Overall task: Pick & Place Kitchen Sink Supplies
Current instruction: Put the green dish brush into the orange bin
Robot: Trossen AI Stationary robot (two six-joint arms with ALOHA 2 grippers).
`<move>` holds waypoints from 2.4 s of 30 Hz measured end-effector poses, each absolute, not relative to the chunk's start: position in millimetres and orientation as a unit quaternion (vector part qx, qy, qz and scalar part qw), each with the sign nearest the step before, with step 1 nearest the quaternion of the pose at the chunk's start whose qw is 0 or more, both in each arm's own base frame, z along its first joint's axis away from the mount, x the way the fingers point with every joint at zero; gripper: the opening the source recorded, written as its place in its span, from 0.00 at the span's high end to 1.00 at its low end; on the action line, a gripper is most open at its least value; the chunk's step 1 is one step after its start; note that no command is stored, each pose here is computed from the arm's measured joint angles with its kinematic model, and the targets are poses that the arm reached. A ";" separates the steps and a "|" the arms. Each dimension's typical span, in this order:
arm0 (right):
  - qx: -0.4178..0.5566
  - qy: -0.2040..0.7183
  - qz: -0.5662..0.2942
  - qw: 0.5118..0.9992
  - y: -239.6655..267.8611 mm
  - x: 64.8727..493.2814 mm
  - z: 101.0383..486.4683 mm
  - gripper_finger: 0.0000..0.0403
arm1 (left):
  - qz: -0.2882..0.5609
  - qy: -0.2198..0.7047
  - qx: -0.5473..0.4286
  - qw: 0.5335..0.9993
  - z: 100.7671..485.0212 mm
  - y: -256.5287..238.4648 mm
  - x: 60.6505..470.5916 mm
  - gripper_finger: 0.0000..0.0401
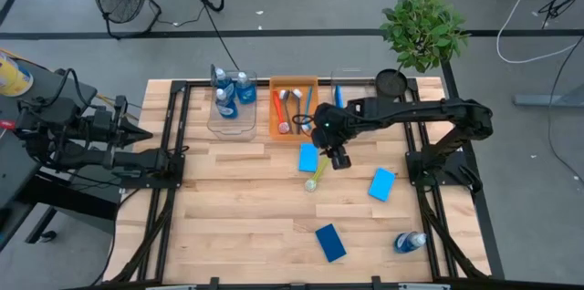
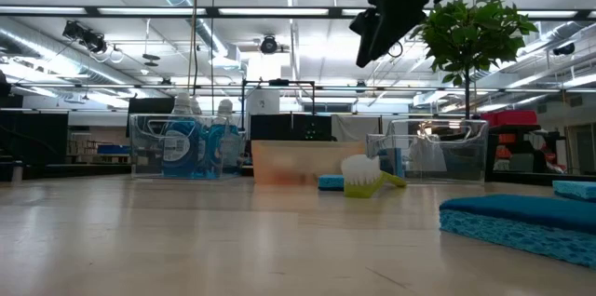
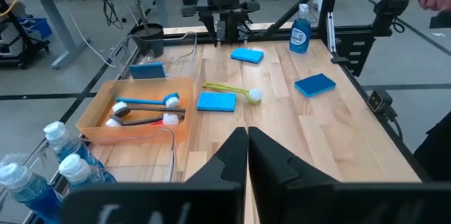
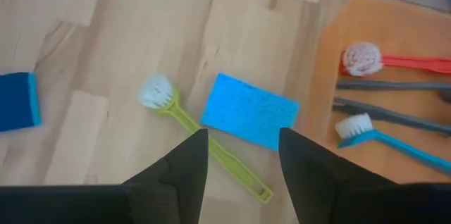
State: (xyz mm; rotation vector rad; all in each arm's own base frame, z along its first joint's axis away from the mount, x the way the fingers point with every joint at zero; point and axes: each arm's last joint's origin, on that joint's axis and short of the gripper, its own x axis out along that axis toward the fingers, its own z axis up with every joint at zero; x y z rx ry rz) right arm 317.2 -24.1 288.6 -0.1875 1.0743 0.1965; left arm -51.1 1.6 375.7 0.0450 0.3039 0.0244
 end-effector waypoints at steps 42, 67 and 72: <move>-0.259 0.500 0.221 0.796 1.7 308.9 194.7 0.56 | 0.012 0.151 0.022 0.988 375.8 1.6 -51.2 0.94; -0.272 0.509 0.199 0.792 0.2 308.9 194.6 0.56 | 0.012 0.151 0.022 0.988 375.8 1.6 -51.2 0.94; -0.272 0.509 0.199 0.792 0.2 308.9 194.6 0.56 | 0.012 0.151 0.022 0.988 375.8 1.6 -51.2 0.94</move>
